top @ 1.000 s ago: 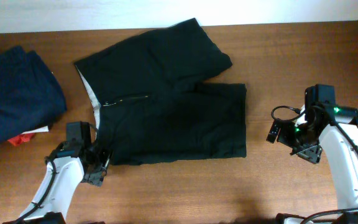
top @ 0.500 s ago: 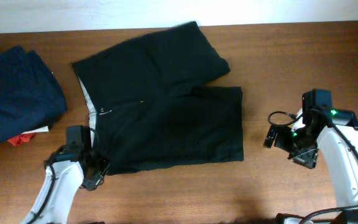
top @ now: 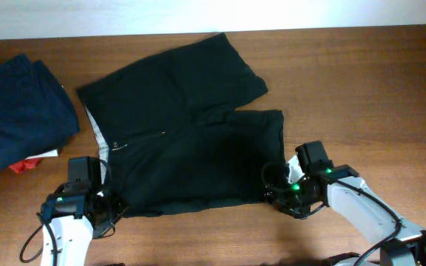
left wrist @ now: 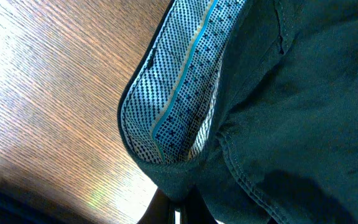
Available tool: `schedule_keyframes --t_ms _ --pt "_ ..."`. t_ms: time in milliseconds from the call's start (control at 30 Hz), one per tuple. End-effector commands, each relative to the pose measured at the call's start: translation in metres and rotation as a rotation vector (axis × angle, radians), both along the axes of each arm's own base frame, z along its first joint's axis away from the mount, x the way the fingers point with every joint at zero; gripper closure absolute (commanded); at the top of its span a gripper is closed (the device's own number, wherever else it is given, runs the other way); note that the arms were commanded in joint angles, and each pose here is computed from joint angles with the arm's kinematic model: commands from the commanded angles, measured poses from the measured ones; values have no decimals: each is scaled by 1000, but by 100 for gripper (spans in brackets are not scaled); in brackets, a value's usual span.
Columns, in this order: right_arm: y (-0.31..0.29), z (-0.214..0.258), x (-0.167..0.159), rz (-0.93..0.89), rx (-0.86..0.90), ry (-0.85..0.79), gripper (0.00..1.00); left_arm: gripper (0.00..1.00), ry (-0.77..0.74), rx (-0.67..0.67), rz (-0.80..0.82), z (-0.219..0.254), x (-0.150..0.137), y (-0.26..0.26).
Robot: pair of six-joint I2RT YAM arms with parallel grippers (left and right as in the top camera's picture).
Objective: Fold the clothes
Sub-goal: 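Grasp the bottom edge with both grippers and fold it up over the top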
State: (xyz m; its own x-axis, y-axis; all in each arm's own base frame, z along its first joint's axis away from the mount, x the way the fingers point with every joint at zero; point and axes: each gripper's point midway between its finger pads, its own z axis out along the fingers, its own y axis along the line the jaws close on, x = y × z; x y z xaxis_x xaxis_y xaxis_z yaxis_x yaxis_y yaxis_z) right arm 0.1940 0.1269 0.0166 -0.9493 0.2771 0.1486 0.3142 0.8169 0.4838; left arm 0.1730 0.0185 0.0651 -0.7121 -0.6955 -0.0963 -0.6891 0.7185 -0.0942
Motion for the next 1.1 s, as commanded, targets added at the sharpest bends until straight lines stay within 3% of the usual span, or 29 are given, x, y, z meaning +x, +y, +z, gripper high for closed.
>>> schedule_keyframes --t_ms 0,133,167,200,300,433,567,667,767,900,1067 --pt "-19 -11 6 -127 -140 20 28 99 -15 26 -16 5 2 4" --pt "-33 -15 27 -195 -225 -57 45 99 -16 27 -16 5 2 4" --pt "-33 -14 30 -197 -220 -70 63 99 -18 27 -16 5 3 4" --pt "-32 -13 34 -199 -215 -86 96 99 -24 28 -16 5 4 4" --pt "-39 3 43 -182 -221 -113 96 99 -39 43 -110 6 8 5" --pt "-105 108 67 -258 -399 -229 96 99 -136 -4 -226 36 31 -7" --pt "-146 190 47 -344 -511 -306 96 99 -250 -77 -343 94 49 -32" --pt "-165 216 24 -394 -600 -332 96 99 -236 -84 -366 127 37 -38" --pt "-166 245 24 -350 -617 -451 96 99 -225 -92 -366 148 19 -40" --pt "-160 272 87 -254 -596 -684 96 99 -275 -98 -300 153 29 -39" --pt "-143 245 164 -197 -467 -715 96 99 -312 -72 -240 140 86 -30"
